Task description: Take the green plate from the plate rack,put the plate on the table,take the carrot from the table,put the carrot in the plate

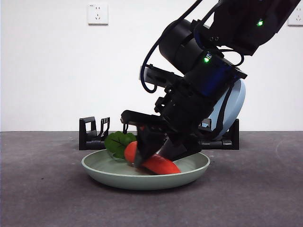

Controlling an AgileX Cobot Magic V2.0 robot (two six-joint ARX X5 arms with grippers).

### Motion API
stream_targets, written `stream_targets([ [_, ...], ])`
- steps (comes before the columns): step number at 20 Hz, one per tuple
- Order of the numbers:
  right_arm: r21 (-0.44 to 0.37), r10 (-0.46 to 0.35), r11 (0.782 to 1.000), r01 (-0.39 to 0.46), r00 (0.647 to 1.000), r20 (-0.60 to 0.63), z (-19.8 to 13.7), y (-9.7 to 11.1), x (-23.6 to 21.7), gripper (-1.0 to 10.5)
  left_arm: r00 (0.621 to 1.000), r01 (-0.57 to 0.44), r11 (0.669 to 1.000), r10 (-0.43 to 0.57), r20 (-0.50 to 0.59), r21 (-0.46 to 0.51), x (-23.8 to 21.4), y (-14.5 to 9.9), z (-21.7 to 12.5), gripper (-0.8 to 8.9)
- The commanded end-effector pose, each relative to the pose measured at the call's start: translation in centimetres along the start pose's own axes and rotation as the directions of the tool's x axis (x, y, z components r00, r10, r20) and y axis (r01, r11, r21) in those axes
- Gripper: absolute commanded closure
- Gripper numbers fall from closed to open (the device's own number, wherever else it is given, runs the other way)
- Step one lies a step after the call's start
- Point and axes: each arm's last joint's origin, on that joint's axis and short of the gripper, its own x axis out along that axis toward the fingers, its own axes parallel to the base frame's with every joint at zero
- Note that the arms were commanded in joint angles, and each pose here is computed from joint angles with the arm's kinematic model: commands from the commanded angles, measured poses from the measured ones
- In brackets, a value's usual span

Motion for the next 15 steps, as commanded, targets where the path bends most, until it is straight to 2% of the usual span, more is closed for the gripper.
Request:
stream_targets([
  [1,0.006,-0.003,1.0,0.003,1.0,-0.01,-0.1,0.1,-0.2,3.8,1.0,0.002,1.0,-0.002,-0.008,-0.004,0.0,-0.1,-0.1,5.85],
  [5,-0.001,0.008,1.0,-0.008,0.997,0.071,1.7,0.6,-4.3,3.8,1.0,0.001,1.0,-0.001,-0.016,-0.002,0.0,0.0,-0.2,5.85],
  [7,-0.002,0.012,1.0,-0.012,0.996,0.087,2.2,1.0,-8.1,3.8,1.0,-0.002,1.0,0.002,-0.029,0.002,0.0,0.0,-0.3,5.85],
  [11,-0.002,0.084,0.996,-0.084,0.996,0.04,1.2,1.6,-15.3,3.8,0.996,-0.01,1.0,0.012,-0.084,0.017,0.0,0.1,-0.9,5.88],
  [15,0.012,0.08,0.997,-0.079,0.995,-0.052,-1.6,1.7,-20.9,3.8,0.991,-0.017,0.999,0.021,-0.135,0.028,-0.1,0.2,-1.4,5.89],
])
